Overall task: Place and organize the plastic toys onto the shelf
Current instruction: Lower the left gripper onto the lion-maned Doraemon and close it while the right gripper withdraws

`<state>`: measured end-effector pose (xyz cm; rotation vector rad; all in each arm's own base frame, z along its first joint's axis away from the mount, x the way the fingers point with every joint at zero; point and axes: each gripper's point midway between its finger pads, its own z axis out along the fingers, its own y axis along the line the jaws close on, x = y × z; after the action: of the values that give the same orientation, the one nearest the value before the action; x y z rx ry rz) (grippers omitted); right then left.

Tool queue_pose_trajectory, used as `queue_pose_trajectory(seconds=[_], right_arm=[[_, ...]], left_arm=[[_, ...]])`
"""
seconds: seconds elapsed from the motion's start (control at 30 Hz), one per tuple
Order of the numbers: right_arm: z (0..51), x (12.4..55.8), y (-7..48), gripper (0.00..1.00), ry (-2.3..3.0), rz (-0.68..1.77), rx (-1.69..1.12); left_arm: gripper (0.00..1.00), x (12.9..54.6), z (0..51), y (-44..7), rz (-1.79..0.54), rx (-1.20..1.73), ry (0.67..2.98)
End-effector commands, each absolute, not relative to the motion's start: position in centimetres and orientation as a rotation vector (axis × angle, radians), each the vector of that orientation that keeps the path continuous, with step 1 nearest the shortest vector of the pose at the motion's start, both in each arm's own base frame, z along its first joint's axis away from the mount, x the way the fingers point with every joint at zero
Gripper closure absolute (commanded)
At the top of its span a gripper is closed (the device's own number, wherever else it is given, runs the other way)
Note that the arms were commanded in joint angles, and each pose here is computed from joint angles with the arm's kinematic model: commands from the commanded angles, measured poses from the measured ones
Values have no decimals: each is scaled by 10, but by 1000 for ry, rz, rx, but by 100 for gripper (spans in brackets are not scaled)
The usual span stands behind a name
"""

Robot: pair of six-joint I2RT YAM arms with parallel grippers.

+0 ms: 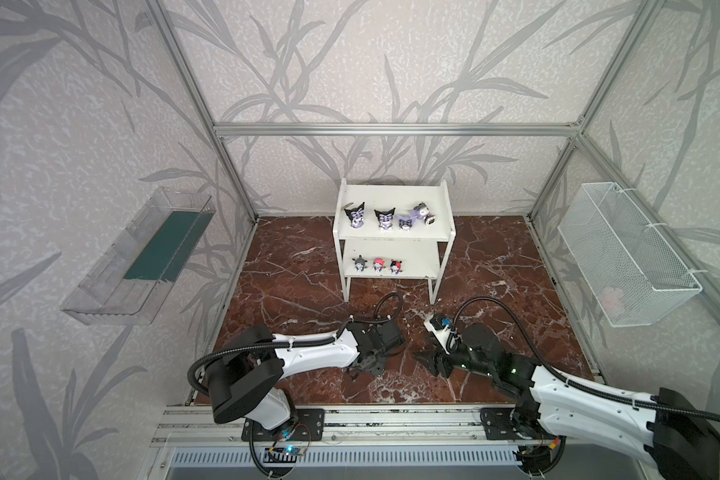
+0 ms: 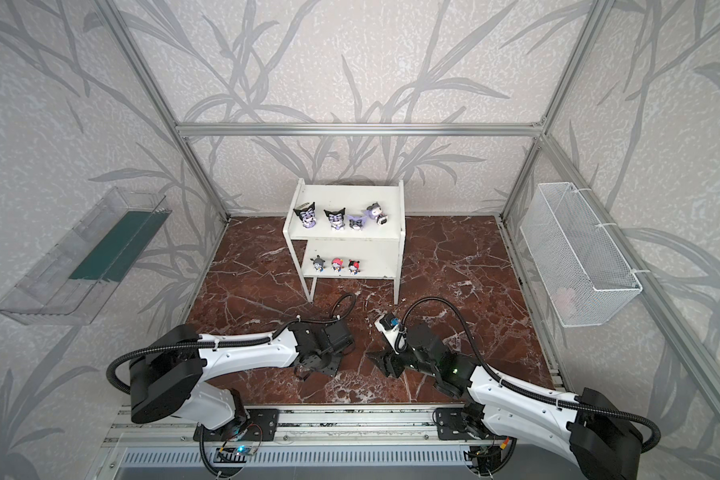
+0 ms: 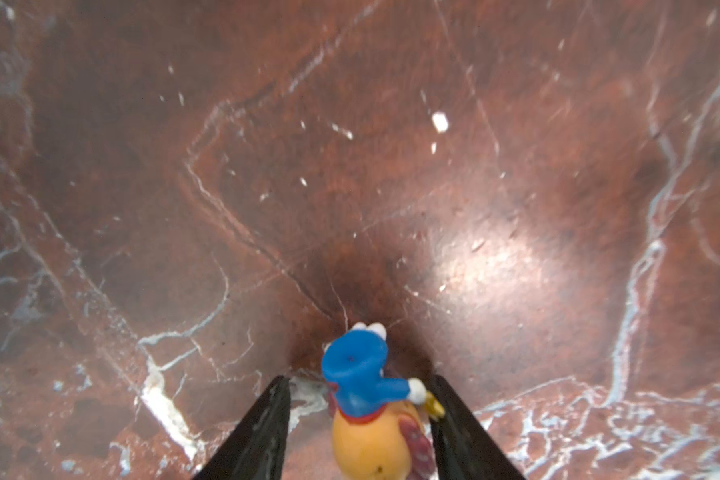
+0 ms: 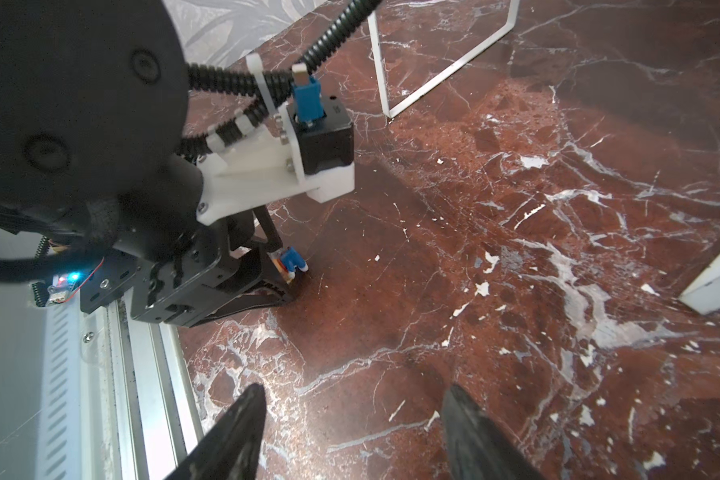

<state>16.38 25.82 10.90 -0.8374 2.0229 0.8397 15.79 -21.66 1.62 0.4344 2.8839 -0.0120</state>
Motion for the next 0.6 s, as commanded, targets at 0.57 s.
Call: queue_pose_trajectory(seconds=[0.57], right_arm=[[108, 168, 259, 33, 2034, 831, -822]], left_arm=[[61, 157, 22, -231, -125, 545, 2834]])
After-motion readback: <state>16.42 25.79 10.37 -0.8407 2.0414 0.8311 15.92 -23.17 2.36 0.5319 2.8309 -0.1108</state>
